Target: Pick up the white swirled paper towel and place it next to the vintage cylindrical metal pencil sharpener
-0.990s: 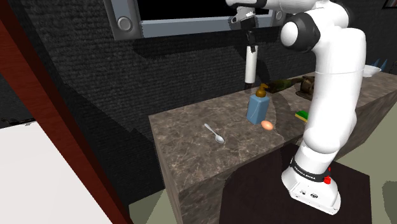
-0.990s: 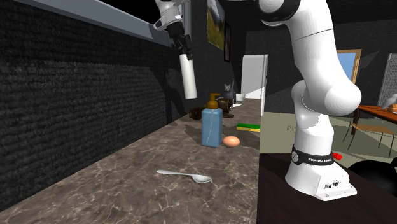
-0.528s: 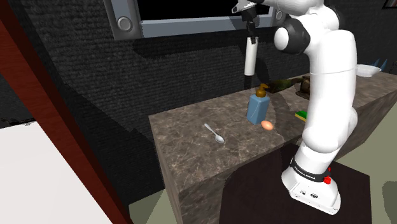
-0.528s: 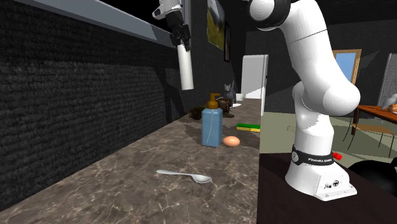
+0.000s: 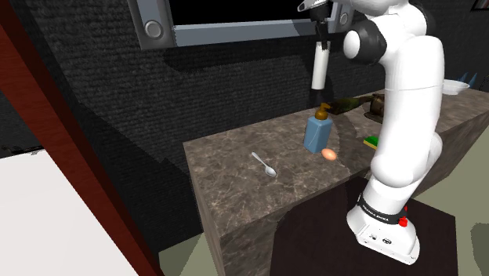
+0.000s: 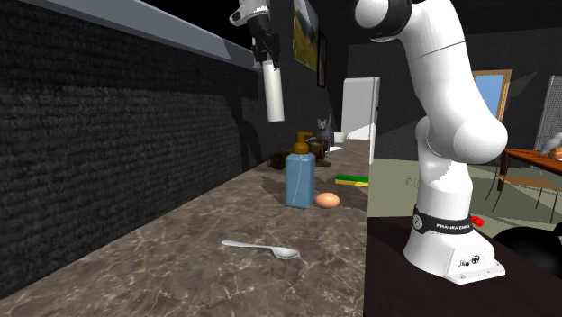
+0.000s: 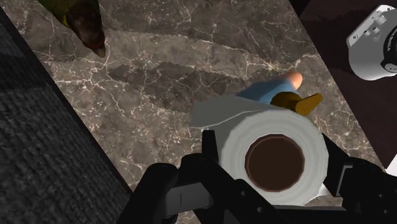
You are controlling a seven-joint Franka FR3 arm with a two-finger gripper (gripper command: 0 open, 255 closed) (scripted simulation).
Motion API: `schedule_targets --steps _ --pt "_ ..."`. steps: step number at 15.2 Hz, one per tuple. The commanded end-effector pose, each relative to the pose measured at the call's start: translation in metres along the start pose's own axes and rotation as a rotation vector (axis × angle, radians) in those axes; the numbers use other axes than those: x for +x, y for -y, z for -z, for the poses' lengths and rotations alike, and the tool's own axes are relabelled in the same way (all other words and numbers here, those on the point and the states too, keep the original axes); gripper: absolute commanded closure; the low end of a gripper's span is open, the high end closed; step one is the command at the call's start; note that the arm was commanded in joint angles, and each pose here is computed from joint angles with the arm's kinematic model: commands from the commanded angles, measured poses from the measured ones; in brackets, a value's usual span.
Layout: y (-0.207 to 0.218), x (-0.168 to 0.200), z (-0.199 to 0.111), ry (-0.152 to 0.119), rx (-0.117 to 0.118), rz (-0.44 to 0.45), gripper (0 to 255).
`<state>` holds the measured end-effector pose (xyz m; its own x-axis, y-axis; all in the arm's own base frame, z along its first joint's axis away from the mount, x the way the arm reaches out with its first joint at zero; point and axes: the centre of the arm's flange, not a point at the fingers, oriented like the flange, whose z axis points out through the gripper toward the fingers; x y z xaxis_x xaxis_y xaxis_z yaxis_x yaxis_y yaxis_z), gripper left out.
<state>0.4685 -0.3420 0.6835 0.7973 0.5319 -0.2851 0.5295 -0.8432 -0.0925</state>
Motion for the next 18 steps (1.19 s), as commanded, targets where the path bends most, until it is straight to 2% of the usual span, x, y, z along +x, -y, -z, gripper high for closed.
schedule_targets --steps 1,18 --pt "-0.006 -0.022 -0.012 0.000 0.000 0.001 255" --pt "-0.057 -0.224 -0.095 0.000 0.000 0.001 255"
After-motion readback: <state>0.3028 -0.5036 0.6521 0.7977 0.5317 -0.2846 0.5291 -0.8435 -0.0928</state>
